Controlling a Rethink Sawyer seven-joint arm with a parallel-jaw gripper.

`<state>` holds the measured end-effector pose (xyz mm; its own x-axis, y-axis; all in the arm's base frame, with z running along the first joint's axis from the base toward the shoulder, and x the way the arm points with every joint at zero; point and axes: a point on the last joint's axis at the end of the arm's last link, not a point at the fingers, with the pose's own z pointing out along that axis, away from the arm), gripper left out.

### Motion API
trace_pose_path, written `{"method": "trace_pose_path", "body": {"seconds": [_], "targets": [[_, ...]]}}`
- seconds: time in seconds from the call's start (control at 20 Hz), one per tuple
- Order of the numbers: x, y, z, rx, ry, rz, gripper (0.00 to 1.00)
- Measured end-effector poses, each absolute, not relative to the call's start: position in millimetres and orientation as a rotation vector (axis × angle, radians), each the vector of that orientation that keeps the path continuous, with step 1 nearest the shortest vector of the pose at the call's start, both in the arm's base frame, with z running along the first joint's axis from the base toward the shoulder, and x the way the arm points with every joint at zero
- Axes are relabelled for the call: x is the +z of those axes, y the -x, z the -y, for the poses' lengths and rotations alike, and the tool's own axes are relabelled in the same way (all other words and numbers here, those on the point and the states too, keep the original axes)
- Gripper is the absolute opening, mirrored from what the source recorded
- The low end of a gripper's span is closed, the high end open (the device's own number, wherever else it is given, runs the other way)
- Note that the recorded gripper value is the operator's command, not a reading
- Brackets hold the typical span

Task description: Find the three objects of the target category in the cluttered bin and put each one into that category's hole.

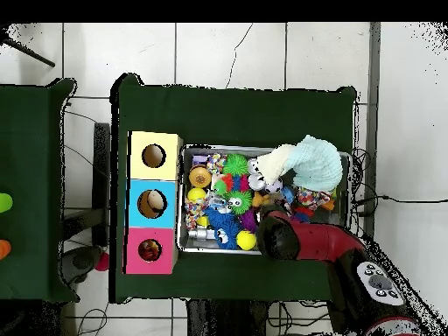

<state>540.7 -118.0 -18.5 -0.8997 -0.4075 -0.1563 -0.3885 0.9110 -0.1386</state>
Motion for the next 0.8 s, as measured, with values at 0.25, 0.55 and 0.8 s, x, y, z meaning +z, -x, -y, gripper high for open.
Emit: {"method": "trace_pose_path", "body": {"seconds": [0.25,0.55,0.8], "targets": [[-11,-533,112,-0.103,0.518,-2.965,1.0],[-9,-527,106,-0.062,0.451,-3.001,1.0],[-10,-521,101,-0.044,0.433,-3.007,1.0]]}}
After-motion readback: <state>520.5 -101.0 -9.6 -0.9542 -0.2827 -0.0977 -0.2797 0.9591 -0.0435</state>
